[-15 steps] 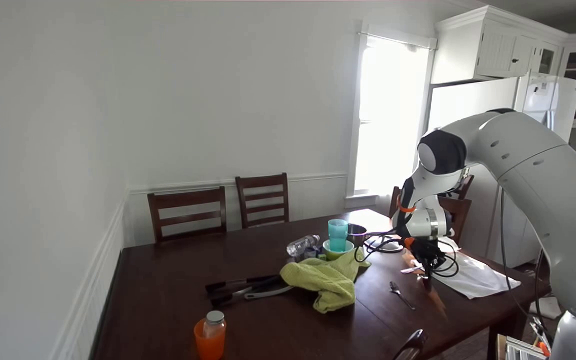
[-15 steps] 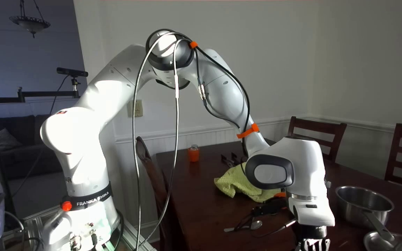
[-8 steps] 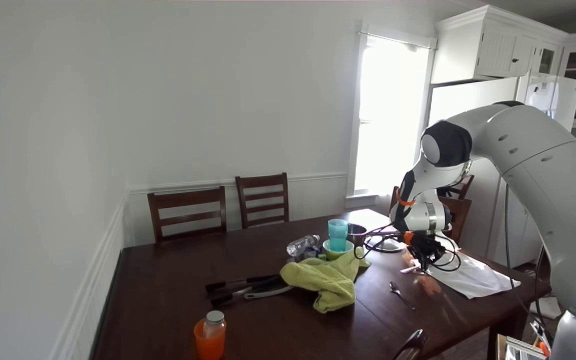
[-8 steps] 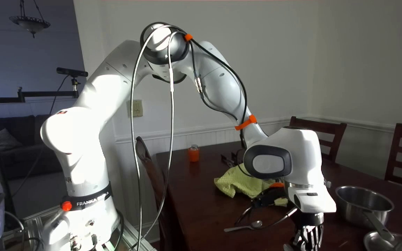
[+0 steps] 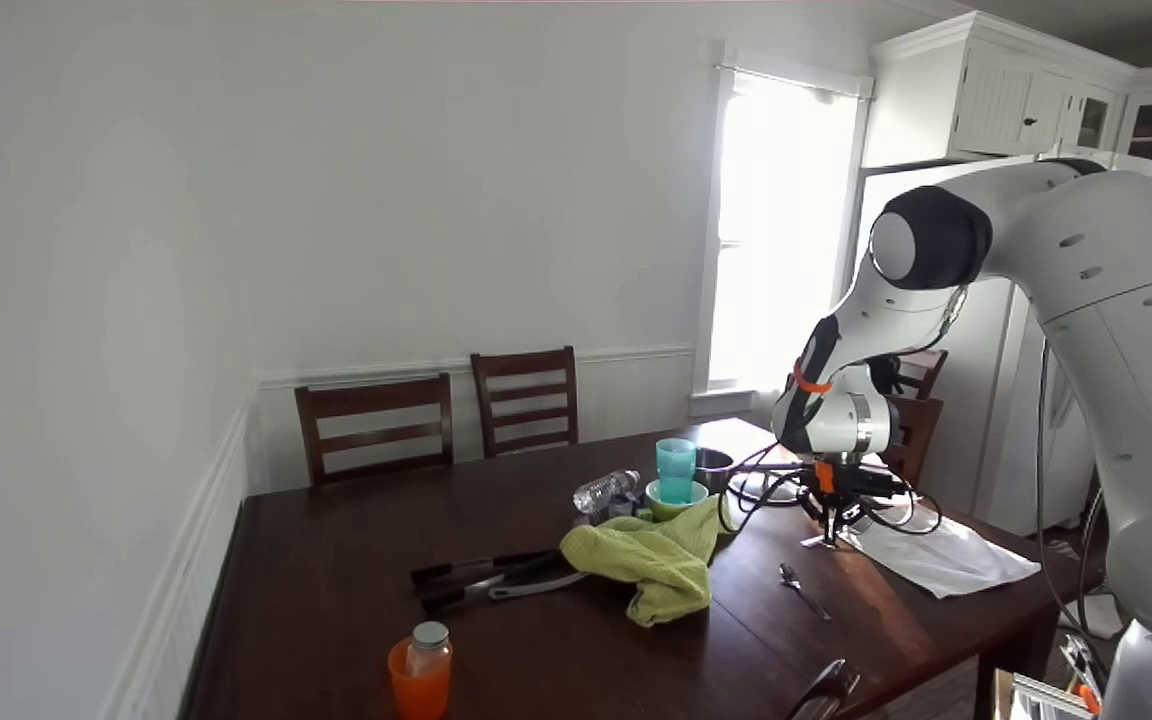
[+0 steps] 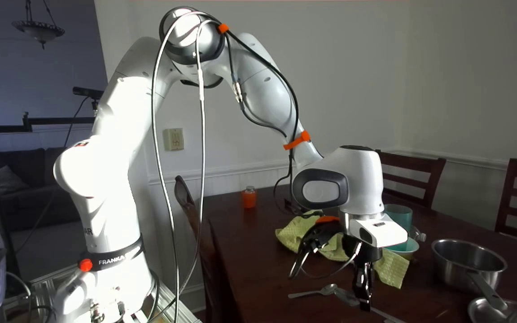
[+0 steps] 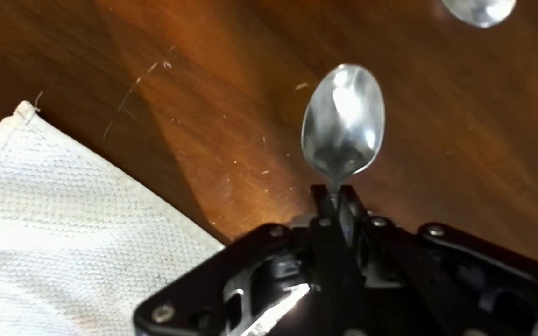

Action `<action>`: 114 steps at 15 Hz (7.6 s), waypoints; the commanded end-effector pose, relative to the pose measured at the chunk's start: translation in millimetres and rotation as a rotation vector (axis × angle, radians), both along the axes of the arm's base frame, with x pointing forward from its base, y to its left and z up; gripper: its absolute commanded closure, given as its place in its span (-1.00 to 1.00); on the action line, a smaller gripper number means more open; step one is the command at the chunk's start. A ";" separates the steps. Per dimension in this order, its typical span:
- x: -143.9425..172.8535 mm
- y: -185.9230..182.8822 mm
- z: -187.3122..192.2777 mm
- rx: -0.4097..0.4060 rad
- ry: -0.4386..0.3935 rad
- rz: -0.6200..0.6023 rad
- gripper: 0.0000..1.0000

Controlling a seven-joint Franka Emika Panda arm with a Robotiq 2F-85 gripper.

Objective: Move the cutlery to the left

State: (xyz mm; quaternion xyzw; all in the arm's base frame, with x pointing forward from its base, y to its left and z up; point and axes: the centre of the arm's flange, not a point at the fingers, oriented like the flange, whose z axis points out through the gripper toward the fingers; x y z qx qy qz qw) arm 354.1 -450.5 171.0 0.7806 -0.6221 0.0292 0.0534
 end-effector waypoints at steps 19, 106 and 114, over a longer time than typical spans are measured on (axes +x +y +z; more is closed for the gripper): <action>-12.2 55.9 -13.8 0.013 -0.009 0.440 0.96; 22.7 -92.6 -46.7 -0.072 -0.019 -0.338 -1.00; 25.5 -102.7 -48.4 -0.054 0.016 -0.387 0.25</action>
